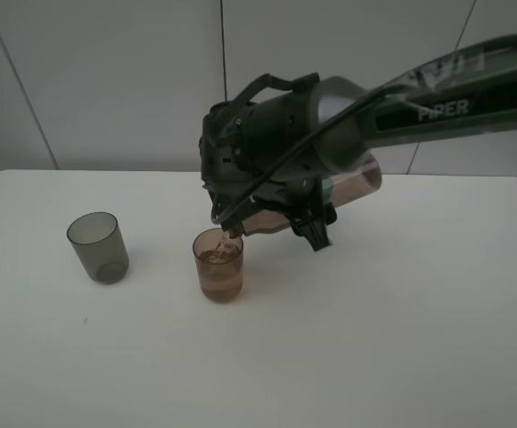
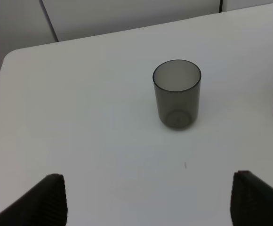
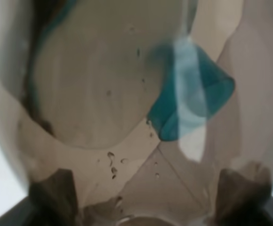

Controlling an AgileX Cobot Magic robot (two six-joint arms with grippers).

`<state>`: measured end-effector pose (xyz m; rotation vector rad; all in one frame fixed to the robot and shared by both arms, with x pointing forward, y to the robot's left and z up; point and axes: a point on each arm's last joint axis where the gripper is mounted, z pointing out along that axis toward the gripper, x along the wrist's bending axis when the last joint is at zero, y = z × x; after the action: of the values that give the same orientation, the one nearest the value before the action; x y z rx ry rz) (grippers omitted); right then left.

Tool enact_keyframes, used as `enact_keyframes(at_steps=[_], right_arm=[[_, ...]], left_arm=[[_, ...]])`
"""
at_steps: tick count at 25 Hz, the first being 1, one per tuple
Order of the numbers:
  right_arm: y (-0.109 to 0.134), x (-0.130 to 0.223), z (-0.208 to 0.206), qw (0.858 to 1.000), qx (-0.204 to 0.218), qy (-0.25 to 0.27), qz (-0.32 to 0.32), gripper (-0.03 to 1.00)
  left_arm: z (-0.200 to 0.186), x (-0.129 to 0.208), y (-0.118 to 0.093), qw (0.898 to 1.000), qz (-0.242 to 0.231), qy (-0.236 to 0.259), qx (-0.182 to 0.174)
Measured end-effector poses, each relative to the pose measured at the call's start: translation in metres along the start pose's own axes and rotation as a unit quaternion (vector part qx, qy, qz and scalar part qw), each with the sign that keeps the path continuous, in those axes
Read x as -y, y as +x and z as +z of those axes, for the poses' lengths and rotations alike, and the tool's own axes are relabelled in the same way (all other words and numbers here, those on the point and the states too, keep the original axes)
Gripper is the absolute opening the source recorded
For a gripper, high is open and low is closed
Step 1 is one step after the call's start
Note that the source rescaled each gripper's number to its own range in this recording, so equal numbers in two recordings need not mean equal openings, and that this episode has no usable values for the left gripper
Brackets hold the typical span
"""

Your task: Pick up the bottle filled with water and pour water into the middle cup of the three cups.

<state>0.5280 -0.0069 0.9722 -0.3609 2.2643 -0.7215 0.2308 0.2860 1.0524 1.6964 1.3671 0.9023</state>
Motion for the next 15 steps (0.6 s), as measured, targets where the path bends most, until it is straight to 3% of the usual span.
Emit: enact_keyframes(at_steps=[15], right_arm=[[0.002, 0.0, -0.01, 0.996, -0.04, -0.063, 0.042, 0.0]], left_arm=[[0.0, 0.0, 0.0, 1.0, 0.0, 0.0, 0.0]])
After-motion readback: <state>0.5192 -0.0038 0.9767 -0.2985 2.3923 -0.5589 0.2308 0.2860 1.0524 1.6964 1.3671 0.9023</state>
